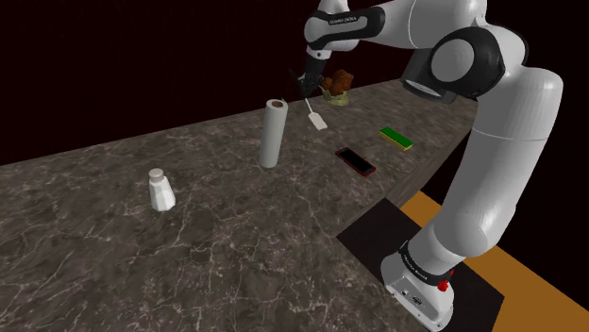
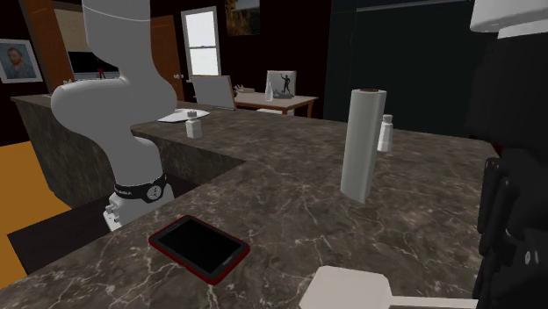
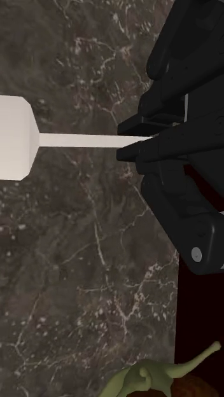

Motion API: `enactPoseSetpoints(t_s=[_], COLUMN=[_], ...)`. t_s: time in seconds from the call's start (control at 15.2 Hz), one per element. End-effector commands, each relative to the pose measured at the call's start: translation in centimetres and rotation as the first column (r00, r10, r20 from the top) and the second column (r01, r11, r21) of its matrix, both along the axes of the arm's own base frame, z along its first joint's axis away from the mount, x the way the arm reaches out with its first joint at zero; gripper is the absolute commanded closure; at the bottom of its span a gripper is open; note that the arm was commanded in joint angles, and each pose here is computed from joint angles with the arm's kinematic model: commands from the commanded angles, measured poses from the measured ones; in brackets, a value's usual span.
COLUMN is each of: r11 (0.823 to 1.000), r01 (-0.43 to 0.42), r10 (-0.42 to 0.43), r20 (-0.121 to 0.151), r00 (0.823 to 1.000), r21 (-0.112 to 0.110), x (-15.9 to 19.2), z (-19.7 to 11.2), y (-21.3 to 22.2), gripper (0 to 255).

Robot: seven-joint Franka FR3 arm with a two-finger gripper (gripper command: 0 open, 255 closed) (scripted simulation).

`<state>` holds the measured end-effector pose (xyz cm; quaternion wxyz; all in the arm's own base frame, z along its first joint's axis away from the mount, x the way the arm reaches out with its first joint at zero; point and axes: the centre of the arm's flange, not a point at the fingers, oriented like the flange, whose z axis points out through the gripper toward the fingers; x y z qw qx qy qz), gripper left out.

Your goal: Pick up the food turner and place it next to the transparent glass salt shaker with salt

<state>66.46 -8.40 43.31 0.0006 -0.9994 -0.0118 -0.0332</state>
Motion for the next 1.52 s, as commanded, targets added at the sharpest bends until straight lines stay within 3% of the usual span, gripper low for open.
enactPoseSetpoints(t_s=[0.0,0.99,1.45], r11=[1.0,1.0,1.0], r01=[0.0,0.0,0.0], r10=[0.0,0.0,0.0], r20=[0.0,0.0,0.0], r00=[1.0,1.0,1.0], r21=[0.0,0.0,0.0], x=[0.1,0.1,-4.2], z=[1.1,8.5,8.5], y=[0.0,0.0,8.2], gripper=[255,255,255])
